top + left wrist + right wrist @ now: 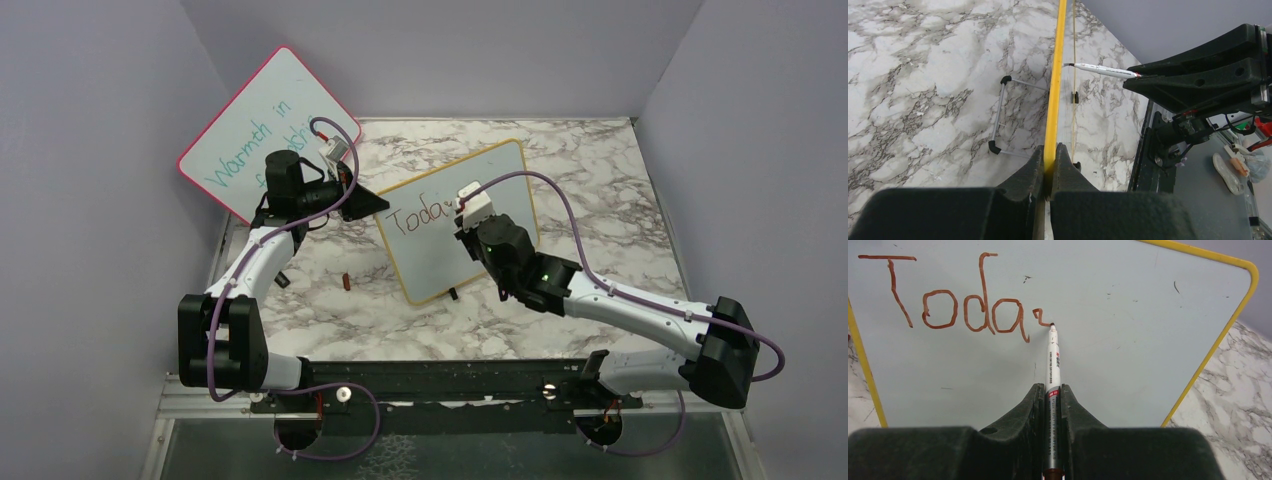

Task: Write a sentence on the whiteboard

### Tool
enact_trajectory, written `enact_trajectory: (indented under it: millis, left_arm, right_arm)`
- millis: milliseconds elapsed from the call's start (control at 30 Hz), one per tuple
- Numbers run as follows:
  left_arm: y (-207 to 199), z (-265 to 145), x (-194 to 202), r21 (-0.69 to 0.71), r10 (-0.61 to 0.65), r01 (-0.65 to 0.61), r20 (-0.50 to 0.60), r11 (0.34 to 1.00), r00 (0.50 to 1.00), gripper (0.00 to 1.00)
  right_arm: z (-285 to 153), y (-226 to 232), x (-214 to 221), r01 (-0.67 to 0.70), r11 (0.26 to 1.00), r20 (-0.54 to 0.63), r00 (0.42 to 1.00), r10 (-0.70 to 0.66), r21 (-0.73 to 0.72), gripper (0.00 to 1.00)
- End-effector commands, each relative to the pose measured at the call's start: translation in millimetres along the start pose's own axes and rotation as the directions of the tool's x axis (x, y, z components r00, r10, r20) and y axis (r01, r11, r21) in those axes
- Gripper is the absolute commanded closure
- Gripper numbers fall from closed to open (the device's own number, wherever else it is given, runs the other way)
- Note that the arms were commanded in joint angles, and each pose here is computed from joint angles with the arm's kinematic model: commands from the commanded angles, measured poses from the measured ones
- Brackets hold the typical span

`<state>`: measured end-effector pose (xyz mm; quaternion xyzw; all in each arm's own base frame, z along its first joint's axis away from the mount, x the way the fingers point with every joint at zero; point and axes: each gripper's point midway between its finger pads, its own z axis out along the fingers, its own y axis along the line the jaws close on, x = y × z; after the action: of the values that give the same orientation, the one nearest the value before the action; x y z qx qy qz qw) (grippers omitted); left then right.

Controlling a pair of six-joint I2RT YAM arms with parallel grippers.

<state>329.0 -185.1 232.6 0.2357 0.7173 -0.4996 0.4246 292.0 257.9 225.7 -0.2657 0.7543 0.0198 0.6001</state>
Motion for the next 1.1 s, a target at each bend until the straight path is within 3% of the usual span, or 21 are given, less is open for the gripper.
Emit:
enact_trajectory:
  millis: [0,1067]
  left_arm:
    - [13,2,19,-0.028,0.003,-0.005,-0.045,1.0,0.999,1.0]
    - [15,2,19,-0.035,0.002,-0.003,-0.047,0.999,0.999,1.0]
  right_arm:
    - [3,-11,-12,-0.009,0.999,0.037,0.999,0.007,0.044,0.99]
    - [7,-9,-29,-0.02,1.0,0.08,0.997,0.018,0.023,1.0]
